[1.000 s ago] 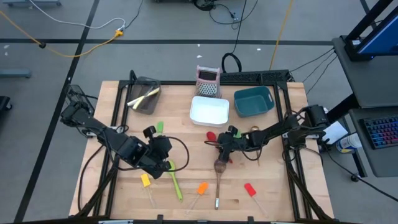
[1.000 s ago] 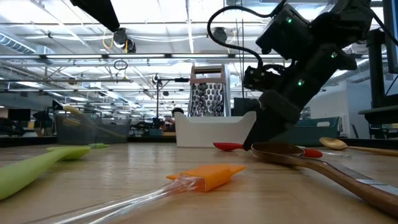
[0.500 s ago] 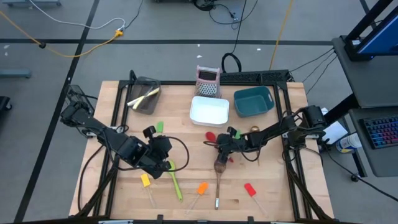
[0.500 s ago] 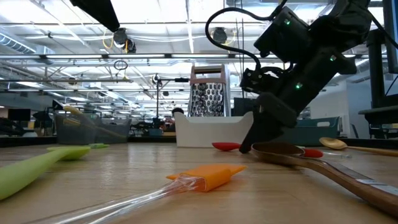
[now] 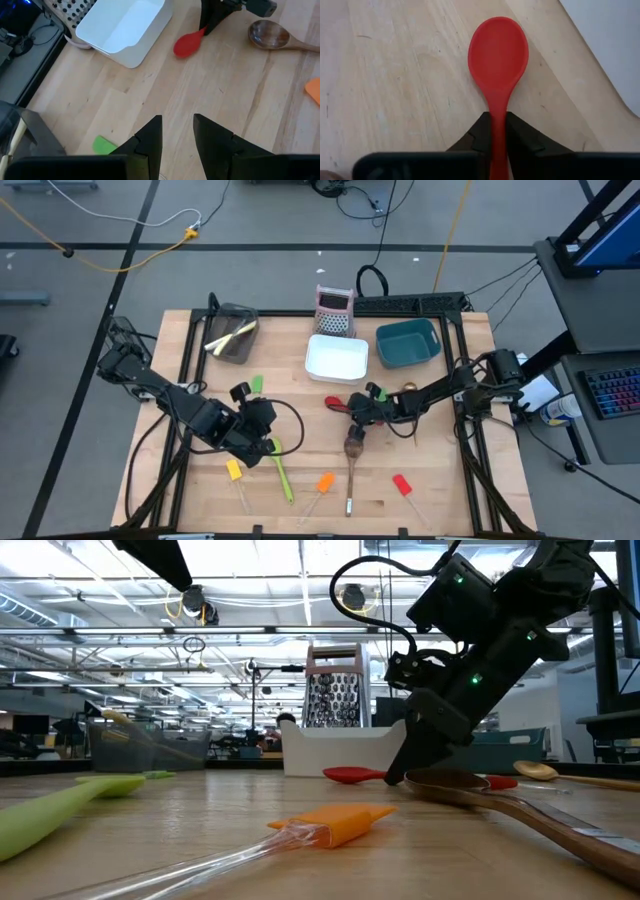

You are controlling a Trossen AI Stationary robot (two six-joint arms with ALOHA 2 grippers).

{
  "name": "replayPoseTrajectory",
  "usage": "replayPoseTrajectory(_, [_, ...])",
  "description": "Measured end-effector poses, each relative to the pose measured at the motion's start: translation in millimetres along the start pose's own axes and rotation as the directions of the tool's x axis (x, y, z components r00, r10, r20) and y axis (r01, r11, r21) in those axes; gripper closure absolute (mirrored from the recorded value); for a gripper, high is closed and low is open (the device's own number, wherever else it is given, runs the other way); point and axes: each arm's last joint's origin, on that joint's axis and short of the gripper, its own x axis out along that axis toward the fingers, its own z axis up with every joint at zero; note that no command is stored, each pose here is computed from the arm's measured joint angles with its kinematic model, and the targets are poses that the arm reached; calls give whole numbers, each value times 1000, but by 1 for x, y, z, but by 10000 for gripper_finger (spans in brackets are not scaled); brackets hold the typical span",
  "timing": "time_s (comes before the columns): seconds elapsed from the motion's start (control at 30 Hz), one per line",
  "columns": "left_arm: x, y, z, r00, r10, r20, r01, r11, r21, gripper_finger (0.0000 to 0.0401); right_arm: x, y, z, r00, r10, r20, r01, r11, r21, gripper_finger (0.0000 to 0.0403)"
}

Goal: Pick & Place Kitchen Items
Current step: Put the red spoon into the white bin

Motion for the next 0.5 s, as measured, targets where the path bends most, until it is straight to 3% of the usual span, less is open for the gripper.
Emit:
replayPoseTrajectory(0.23, [0, 0, 0, 1000, 0, 0, 0, 1000, 2, 286, -5, 0, 4, 1000, 25, 16, -25, 999, -24, 369])
replayPoseTrajectory(0.5, [0, 0, 0, 1000, -1, 2, 1, 1000, 0, 286, -24, 1, 18, 989, 132, 70, -127, 988, -84, 376])
